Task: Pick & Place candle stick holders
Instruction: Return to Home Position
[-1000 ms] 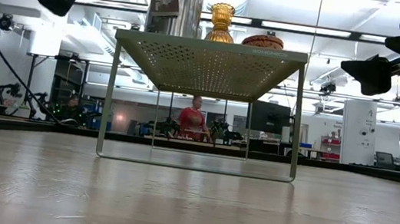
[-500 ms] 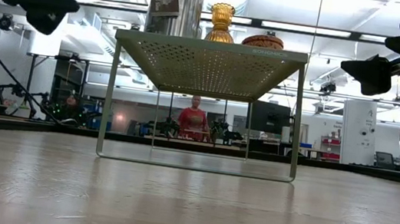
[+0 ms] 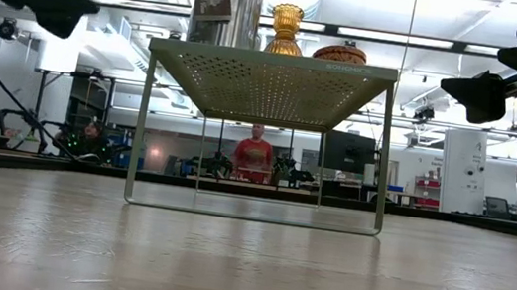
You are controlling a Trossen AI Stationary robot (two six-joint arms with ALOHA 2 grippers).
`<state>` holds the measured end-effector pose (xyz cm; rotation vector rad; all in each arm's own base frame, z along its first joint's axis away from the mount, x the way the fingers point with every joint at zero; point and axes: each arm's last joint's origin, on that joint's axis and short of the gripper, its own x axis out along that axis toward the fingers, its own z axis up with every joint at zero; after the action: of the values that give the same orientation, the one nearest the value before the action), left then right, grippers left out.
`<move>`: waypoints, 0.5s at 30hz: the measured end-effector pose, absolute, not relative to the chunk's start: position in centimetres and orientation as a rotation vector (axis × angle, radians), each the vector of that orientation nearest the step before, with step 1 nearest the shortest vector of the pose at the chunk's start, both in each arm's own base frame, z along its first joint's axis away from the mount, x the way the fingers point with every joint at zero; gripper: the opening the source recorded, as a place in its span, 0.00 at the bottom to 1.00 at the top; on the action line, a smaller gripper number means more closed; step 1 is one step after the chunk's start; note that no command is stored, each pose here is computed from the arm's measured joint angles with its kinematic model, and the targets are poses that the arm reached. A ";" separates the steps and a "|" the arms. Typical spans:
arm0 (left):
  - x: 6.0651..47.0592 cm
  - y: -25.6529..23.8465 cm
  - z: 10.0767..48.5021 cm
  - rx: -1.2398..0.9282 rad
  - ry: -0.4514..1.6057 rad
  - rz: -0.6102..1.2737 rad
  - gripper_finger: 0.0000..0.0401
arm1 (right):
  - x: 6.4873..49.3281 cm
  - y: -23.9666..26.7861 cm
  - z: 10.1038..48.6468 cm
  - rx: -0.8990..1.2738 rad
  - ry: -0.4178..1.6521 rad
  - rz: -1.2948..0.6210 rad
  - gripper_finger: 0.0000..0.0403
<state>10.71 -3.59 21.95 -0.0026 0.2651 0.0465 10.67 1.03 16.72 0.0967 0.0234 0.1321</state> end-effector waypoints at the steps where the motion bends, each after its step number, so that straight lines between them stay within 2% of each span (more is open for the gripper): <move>1: 10.6 -3.5 21.7 0.022 0.291 0.075 0.03 | 10.7 1.0 16.7 0.097 0.023 0.132 0.97; 4: 10.5 -3.3 20.8 -0.028 0.324 0.128 0.06 | 10.7 1.0 16.7 0.097 0.023 0.132 0.97; 6: 10.6 -3.6 20.0 0.016 0.316 0.063 0.07 | 10.7 1.0 16.7 0.097 0.023 0.132 0.97; 15: 9.8 -3.6 18.3 0.030 0.077 -0.105 0.07 | 10.7 1.0 16.7 0.097 0.024 0.132 0.97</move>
<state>9.80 -3.61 18.31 0.0300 0.0769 -0.1050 10.67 1.03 16.72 0.0967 0.0235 0.1325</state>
